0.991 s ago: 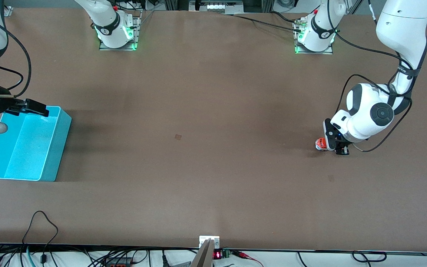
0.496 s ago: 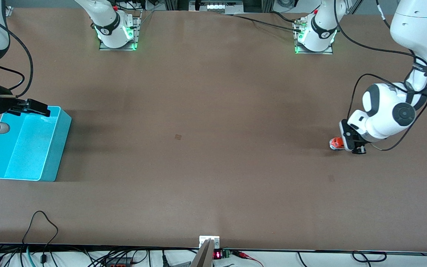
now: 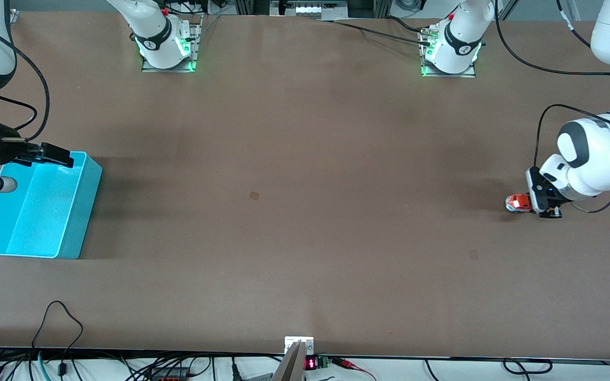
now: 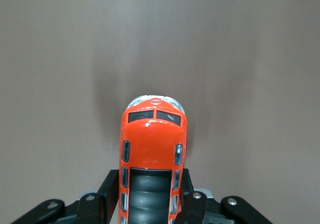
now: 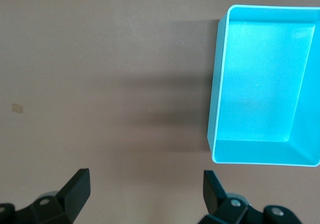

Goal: Wind up bus and store in blue box

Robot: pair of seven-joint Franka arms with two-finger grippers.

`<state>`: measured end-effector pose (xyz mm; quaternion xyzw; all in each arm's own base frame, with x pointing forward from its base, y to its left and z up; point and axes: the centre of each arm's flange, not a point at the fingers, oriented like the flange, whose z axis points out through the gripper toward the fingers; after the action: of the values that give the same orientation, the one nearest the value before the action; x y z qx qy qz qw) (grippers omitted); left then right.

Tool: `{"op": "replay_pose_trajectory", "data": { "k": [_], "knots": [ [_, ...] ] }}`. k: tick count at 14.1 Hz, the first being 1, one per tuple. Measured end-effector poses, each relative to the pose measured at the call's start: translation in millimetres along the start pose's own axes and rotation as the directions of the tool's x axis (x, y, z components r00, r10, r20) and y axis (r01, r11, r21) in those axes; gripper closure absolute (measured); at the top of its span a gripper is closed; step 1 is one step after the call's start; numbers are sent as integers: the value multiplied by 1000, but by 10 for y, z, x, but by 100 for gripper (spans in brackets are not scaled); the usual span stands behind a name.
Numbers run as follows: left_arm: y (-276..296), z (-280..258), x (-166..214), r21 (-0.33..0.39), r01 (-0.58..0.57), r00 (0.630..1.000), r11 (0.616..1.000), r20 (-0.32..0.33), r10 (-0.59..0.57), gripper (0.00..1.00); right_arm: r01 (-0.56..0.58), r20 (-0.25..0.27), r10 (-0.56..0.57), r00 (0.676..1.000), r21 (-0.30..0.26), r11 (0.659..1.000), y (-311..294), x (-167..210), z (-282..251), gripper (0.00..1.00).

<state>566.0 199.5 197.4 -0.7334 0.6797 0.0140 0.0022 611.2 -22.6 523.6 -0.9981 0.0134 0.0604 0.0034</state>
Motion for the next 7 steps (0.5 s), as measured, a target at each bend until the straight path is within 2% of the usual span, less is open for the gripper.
{"op": "replay_pose_trajectory", "data": {
  "k": [3,6,7],
  "knots": [
    [-24,5,-286,3,-15,1000,1000,1,15,48,0,2,0,1000,0,1000,0,5,12,0],
    [-40,8,-315,-4,-16,1000,1000,-1,16,48,0,7,0,1000,0,1000,1,16,38,0],
    [-28,61,-312,-13,-15,1000,1000,-5,15,44,1,10,-1,1000,0,1000,1,24,55,0]
  ]
}}
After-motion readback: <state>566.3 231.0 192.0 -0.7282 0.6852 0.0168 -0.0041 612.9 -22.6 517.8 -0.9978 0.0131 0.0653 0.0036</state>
